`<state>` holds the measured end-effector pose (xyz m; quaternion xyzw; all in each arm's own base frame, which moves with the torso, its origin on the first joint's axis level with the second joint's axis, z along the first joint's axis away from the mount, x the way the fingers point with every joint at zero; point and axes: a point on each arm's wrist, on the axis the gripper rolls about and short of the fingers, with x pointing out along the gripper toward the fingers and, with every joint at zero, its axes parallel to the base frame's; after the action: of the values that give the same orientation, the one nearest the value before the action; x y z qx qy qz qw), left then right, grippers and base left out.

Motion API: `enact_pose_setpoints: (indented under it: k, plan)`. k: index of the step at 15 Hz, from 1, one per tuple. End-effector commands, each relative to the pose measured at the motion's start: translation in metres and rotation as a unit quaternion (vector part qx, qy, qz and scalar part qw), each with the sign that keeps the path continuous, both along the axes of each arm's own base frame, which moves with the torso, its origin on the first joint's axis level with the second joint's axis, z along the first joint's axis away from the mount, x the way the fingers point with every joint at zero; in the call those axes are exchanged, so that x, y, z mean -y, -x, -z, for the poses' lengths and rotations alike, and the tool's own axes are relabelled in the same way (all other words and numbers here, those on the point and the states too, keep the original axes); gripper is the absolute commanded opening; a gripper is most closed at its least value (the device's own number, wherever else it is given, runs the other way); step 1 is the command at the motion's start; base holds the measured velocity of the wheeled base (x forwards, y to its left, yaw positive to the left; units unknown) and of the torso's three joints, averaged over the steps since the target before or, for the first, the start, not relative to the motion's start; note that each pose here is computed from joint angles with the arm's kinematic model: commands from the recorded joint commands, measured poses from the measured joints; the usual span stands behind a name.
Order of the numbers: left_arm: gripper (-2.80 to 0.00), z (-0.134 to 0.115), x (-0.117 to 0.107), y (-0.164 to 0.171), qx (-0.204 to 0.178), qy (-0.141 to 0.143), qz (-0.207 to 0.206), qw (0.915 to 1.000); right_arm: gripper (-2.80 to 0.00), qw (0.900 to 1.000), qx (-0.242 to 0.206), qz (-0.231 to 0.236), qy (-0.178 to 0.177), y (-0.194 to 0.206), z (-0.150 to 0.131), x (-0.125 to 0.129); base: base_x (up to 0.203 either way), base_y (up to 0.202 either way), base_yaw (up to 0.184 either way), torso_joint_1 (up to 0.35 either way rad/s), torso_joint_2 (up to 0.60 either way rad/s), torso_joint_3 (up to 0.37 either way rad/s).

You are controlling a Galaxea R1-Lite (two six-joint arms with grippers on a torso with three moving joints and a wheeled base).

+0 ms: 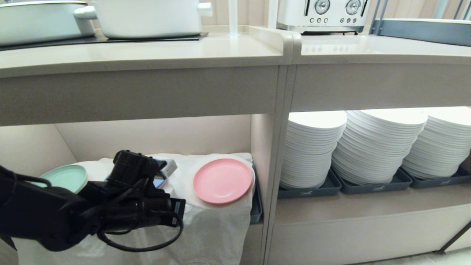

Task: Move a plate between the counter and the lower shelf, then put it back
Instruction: Pick up the plate in the cupboard

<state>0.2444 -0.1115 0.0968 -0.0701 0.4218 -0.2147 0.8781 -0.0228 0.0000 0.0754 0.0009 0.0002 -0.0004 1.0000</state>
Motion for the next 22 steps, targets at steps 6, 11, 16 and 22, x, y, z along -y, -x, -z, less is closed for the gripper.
enact_pose_setpoints:
  k: [6,11,16,22]
  plan:
    - [-2.8,0.013,0.017,-0.021,-0.01,-0.013,-0.017,0.9997,-2.8,1.0,0.0,0.0,0.0,0.0,0.0,0.0,0.0,0.0,0.0,0.0,0.0,0.0]
    - [0.0,0.014,0.02,-0.03,-0.005,-0.017,-0.024,0.9996,-2.8,1.0,-0.001,0.0,0.0,0.0,0.0,0.0,0.0,0.0,0.0,0.0,0.0,0.0]
    - [0.0,0.016,0.024,-0.033,-0.003,-0.019,-0.023,0.9996,-2.8,1.0,0.0,0.0,0.0,0.0,0.0,0.0,0.0,0.0,0.0,0.0,0.0,0.0]
    - [0.0,0.024,0.046,-0.05,0.003,-0.033,-0.086,0.9957,-2.8,1.0,0.0,0.0,0.0,0.0,0.0,0.0,0.0,0.0,0.0,0.0,0.0,0.0]
